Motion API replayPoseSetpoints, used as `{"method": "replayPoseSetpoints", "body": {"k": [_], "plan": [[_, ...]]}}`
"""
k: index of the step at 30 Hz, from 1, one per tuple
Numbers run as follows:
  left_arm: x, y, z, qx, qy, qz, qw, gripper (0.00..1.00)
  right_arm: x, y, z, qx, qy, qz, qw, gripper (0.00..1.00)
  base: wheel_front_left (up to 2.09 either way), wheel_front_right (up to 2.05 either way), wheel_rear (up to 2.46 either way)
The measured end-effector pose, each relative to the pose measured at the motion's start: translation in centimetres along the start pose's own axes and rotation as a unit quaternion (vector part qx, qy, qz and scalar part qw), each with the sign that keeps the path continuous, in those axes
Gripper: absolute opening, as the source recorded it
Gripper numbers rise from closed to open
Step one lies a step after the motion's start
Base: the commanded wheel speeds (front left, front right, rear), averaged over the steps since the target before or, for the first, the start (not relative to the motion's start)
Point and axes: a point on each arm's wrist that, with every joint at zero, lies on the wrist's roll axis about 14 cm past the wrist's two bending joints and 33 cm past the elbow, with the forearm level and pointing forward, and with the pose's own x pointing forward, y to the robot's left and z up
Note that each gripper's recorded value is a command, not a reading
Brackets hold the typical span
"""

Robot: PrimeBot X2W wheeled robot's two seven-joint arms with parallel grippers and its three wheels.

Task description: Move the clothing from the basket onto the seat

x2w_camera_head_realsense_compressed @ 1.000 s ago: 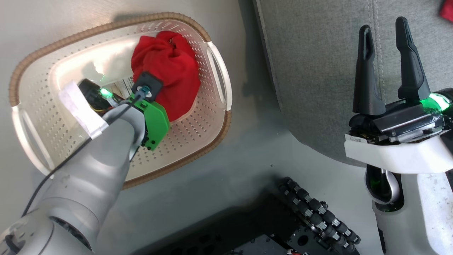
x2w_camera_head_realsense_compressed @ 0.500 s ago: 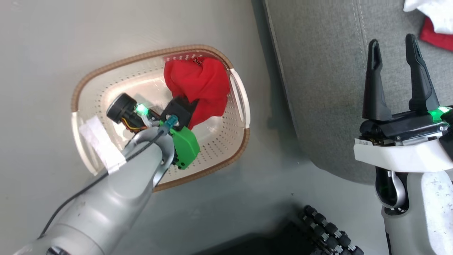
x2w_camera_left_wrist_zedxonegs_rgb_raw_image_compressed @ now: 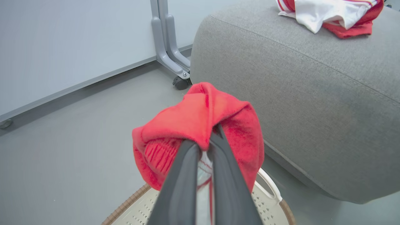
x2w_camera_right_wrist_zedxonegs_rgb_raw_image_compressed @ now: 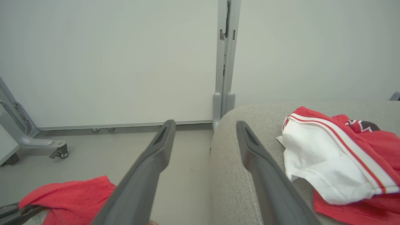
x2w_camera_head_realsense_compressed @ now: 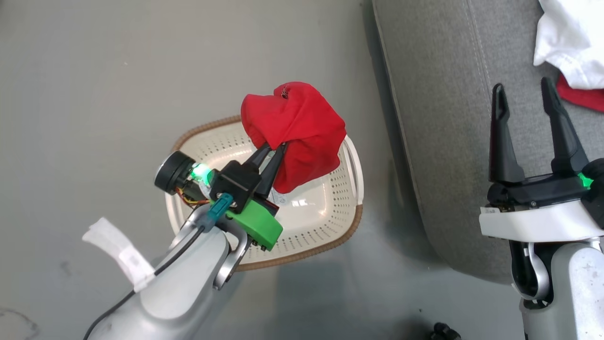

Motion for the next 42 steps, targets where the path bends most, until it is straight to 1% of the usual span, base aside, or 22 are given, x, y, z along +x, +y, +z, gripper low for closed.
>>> {"method": "replayPoseSetpoints", "body": {"k": [5, 11, 17, 23, 27, 30, 42], "plan": [[-2.1, 1.0, 5.4, 0.006, -0.07, 0.04, 0.997, 0.0, -0.6, 1.4, 1.4, 0.009, -0.006, 0.02, 1.0, 1.0, 0.0, 0.0, 0.0], [-5.1, 1.6, 11.9, 0.022, -0.156, 0.076, 0.984, 0.0, -1.5, 3.1, 3.0, 0.02, -0.015, 0.047, 0.999, 1.0, 0.0, 0.0, 0.0], [-8.5, 1.7, 17.7, 0.041, -0.236, 0.107, 0.965, 0.0, -2.4, 4.7, 4.9, 0.029, -0.03, 0.071, 0.997, 1.0, 0.0, 0.0, 0.0], [-11.6, 0.9, 22.0, 0.057, -0.298, 0.112, 0.946, 0.0, -3.6, 6.0, 6.3, 0.036, -0.039, 0.09, 0.994, 1.0, 0.0, 0.0, 0.0], [-13.3, -0.1, 23.3, 0.064, -0.318, 0.108, 0.94, 0.0, -4.7, 6.7, 6.6, 0.04, -0.038, 0.101, 0.993, 1.0, 0.0, 0.0, 0.0], [-14.3, -0.9, 23.7, 0.066, -0.324, 0.105, 0.938, 0.0, -5.7, 7.0, 6.7, 0.046, -0.036, 0.105, 0.993, 1.0, 0.0, 0.0, 0.0], [-16.9, -4.2, 22.6, 0.056, -0.319, 0.089, 0.942, 0.0, -9.4, 7.1, 7.7, 0.053, -0.035, 0.106, 0.992, 1.0, 0.0, 0.0, 0.0]]}}
